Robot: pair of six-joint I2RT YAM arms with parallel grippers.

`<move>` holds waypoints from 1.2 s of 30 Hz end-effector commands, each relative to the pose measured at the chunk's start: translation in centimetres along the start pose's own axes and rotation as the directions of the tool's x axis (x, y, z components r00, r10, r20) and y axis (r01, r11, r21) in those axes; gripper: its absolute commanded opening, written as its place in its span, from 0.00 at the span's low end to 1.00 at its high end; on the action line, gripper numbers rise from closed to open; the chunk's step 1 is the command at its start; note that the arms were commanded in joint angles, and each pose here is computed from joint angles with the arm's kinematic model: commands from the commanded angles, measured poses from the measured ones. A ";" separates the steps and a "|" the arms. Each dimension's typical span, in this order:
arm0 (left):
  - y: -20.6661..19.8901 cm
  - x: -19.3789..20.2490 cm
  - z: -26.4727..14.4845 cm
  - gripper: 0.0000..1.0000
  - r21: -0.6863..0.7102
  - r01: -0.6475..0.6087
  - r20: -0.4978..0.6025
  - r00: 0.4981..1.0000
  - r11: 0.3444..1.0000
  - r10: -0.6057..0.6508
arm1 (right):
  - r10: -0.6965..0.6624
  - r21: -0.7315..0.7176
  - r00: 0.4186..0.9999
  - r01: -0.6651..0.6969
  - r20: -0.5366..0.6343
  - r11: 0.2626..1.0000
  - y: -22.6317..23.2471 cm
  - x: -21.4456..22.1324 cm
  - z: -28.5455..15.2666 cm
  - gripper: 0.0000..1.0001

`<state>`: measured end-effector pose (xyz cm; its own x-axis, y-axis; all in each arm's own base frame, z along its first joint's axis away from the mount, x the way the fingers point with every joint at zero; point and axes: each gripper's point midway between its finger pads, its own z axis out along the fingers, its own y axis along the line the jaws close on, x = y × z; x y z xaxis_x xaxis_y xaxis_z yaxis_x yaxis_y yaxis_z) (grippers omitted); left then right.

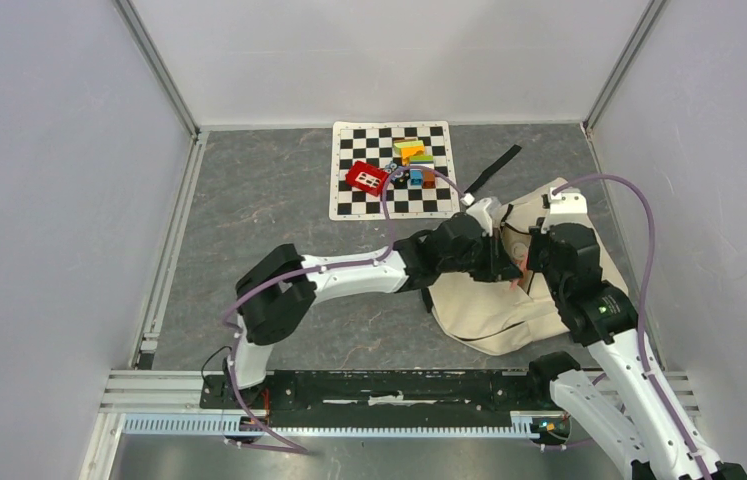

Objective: Pack the student bag
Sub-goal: Place the stationery in the student bag.

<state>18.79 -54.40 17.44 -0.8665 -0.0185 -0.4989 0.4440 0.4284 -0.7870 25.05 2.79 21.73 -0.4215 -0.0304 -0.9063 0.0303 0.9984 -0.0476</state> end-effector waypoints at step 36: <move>8.2 -2.3 -11.6 0.94 -0.378 -0.141 0.225 0.945 0.915 0.238 | 0.056 -0.040 0.993 -0.052 0.101 0.998 0.7 -2.0 -0.3 0.00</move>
<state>21.18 -45.22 16.93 -0.6663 -0.0448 -0.7443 0.5606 0.6280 -0.5397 24.64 2.65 20.97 -0.4133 -0.0213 -0.9103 0.0347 0.9986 -0.0391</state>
